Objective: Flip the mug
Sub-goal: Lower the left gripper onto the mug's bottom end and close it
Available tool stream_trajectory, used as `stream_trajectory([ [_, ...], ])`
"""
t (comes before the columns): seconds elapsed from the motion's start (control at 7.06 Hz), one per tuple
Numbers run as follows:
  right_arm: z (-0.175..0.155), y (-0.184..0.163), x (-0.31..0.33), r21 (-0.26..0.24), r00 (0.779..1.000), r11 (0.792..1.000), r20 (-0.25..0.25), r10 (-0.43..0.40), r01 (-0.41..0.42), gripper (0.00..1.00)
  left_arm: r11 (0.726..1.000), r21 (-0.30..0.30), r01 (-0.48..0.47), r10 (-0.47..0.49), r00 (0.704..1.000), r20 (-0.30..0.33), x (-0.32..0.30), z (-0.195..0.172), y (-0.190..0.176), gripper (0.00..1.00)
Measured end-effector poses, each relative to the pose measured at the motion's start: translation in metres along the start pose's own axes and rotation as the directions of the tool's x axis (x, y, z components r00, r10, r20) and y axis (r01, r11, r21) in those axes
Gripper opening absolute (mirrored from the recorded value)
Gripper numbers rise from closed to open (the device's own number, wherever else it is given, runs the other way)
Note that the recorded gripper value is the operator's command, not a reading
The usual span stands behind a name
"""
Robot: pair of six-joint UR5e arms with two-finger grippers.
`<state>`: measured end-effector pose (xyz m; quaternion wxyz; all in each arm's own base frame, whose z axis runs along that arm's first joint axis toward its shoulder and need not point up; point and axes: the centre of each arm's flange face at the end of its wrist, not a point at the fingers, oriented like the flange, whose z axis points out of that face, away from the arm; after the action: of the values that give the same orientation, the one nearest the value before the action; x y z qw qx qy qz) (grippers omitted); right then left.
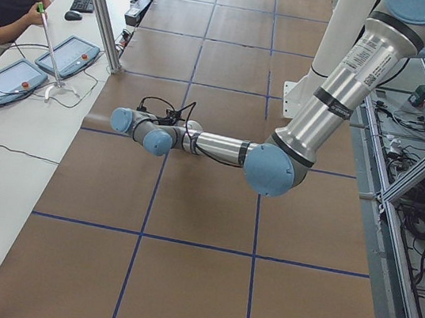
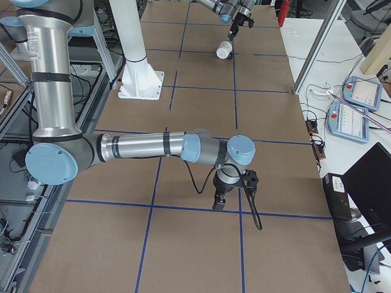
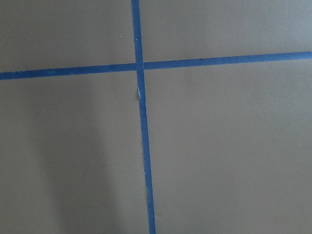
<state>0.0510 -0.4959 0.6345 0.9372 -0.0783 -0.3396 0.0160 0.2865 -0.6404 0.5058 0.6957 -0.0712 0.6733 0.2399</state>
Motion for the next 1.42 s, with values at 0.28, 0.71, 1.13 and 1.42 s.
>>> stream_trajectory([
  [0.28,0.0,0.0,0.0,0.0,1.0,1.0,0.0,0.0,0.0,1.0,1.0,-0.022,-0.009,0.009,1.0,-0.006,0.005,0.016,-0.004,1.0],
  [0.71,0.0,0.0,0.0,0.0,1.0,1.0,0.0,0.0,0.0,1.0,0.999,-0.045,-0.02,0.019,1.0,-0.012,0.011,0.033,-0.007,0.75],
  [1.13,0.0,0.0,0.0,0.0,1.0,1.0,0.0,0.0,0.0,1.0,0.999,-0.05,-0.022,0.022,1.0,-0.015,0.013,0.036,-0.006,0.26],
  [1.42,0.0,0.0,0.0,0.0,1.0,1.0,0.0,0.0,0.0,1.0,0.999,-0.05,-0.013,0.012,1.0,-0.022,0.019,0.036,-0.006,0.0],
])
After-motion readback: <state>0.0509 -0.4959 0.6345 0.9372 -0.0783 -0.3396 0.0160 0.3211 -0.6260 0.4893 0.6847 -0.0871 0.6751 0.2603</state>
